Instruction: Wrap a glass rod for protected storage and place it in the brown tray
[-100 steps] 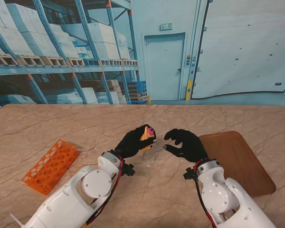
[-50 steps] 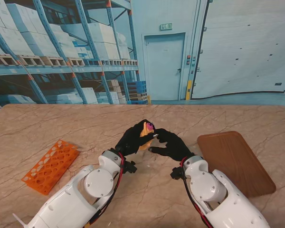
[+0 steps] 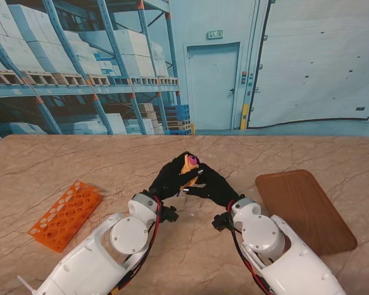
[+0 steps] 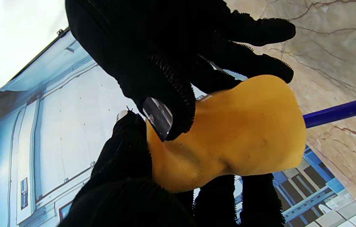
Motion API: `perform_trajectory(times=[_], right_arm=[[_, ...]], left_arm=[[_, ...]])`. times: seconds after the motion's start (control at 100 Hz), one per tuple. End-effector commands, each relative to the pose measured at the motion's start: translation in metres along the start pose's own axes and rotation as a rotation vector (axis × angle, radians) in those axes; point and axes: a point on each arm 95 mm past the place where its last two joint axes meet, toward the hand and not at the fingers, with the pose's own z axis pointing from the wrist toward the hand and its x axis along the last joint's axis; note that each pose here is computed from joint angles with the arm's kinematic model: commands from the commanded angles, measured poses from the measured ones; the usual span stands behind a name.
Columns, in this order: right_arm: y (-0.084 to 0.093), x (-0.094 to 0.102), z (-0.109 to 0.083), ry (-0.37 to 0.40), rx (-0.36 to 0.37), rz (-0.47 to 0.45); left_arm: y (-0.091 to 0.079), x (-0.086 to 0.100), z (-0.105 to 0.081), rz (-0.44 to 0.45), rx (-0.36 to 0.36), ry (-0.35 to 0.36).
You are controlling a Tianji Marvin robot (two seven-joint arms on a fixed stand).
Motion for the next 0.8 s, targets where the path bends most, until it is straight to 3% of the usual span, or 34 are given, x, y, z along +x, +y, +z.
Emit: perform_trajectory(times=[0.0, 0.2, 0.79], right_arm=[[-0.007, 0.01, 0.0, 0.037, 0.033, 0.004], [-0.009, 0.012, 0.0, 0.072, 0.075, 0.013], [-0.025, 0.032, 0.014, 0.068, 0.057, 0.168]], left_arm=[[0.006, 0.007, 0.002, -0.017, -0.004, 0.011], [0.006, 0.008, 0.003, -0.031, 0.007, 0.005], [0.012, 0.008, 0.002, -0.047, -0.037, 0.011]])
